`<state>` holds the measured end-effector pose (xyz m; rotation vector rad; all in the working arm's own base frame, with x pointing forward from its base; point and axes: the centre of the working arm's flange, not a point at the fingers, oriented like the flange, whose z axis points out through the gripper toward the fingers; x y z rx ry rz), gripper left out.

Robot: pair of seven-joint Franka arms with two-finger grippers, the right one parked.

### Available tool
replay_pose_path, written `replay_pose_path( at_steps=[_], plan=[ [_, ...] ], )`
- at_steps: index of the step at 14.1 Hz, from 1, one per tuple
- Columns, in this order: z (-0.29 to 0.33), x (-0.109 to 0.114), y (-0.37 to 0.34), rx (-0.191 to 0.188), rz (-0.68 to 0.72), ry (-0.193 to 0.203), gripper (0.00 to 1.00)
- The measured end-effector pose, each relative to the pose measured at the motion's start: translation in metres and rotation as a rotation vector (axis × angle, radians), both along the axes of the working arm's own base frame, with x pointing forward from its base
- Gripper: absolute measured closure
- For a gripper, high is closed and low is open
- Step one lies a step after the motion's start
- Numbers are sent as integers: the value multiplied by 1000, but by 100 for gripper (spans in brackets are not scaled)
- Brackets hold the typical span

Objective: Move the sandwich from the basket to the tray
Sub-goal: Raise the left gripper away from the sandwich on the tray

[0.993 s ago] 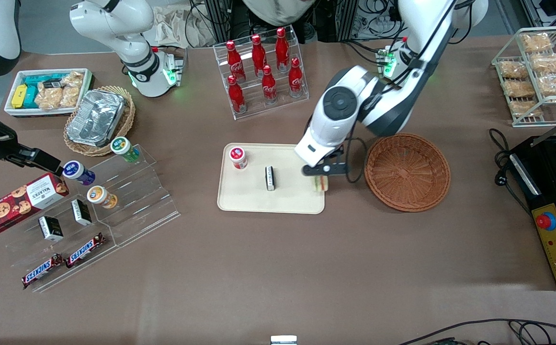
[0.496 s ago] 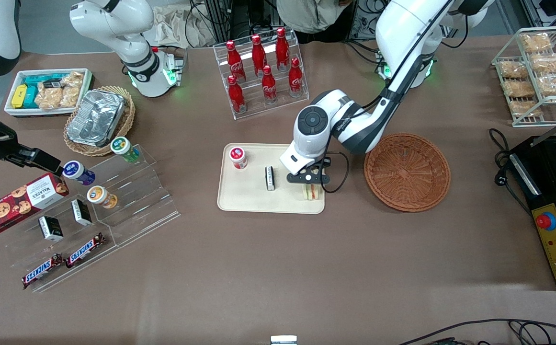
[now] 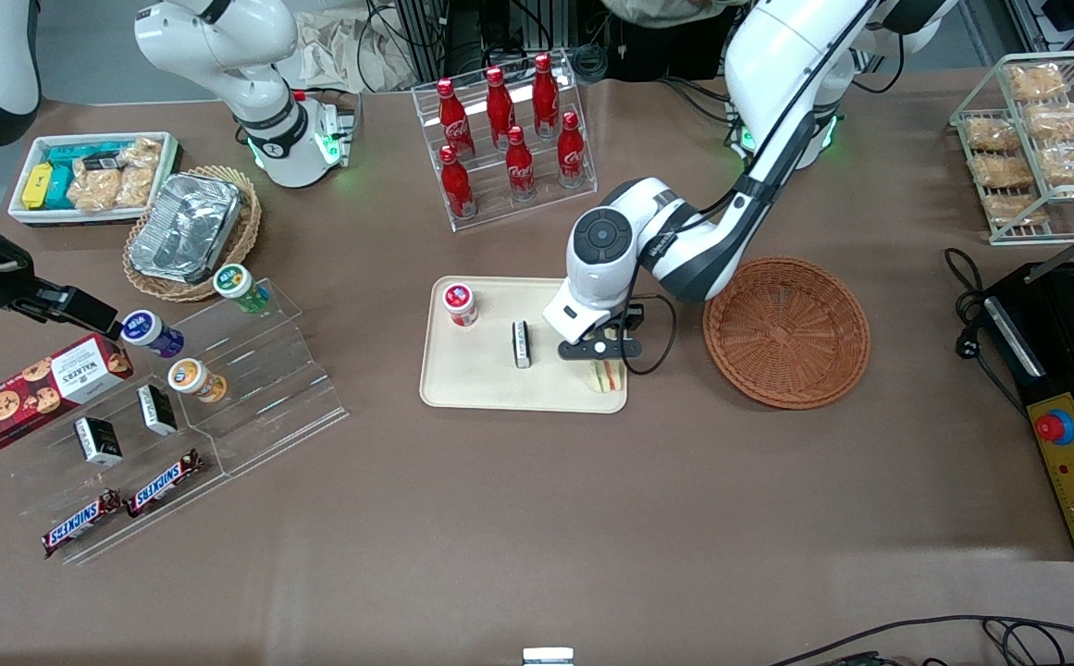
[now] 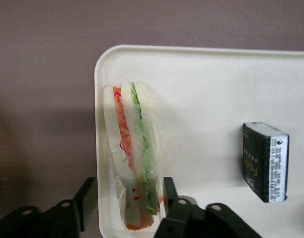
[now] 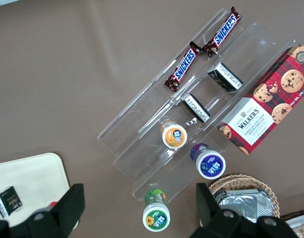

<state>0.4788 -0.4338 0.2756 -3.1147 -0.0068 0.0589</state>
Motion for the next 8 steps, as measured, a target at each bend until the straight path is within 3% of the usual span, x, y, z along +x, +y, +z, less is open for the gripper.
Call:
replay_pose_path(
  at_steps=[3, 8],
  plan=[
    [42, 16, 26, 40, 30, -10, 1],
    [136, 40, 117, 138, -11, 24, 0]
  ],
)
